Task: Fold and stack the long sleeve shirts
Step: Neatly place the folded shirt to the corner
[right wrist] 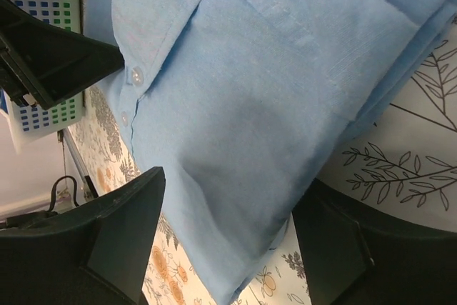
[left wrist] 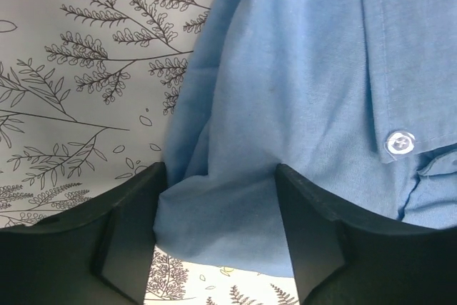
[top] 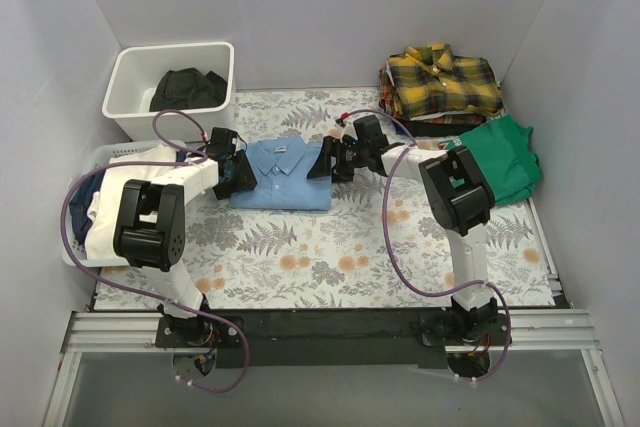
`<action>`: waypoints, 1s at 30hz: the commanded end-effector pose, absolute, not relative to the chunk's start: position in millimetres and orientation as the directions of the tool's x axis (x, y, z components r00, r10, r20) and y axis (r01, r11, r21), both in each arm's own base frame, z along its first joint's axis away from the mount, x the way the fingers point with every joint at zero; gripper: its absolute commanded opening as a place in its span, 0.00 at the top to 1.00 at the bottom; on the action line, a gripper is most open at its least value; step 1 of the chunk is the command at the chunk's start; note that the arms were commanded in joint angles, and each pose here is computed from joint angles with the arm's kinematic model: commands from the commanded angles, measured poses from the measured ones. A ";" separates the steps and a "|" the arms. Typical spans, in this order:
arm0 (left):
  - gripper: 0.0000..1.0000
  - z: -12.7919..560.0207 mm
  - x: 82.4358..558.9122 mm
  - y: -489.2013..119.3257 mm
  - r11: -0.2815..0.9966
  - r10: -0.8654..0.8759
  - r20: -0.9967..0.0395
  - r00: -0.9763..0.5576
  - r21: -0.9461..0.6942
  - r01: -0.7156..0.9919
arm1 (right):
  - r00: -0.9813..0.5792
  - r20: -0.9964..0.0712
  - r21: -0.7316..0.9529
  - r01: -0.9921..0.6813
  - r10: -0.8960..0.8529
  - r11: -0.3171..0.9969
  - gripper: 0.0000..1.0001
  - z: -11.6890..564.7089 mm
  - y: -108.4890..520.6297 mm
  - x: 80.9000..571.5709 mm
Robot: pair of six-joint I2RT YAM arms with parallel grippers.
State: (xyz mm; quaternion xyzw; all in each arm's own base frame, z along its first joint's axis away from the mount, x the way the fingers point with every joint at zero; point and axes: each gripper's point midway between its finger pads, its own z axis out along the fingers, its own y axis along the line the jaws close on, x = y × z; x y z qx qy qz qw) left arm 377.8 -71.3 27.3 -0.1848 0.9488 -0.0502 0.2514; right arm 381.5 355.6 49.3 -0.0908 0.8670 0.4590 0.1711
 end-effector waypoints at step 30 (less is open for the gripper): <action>0.21 152.7 361.1 -86.1 0.929 -0.356 -0.578 -0.734 -0.304 -0.212 | -0.815 -0.577 0.417 -0.356 -0.059 0.836 0.99 102.6 207.8 515.6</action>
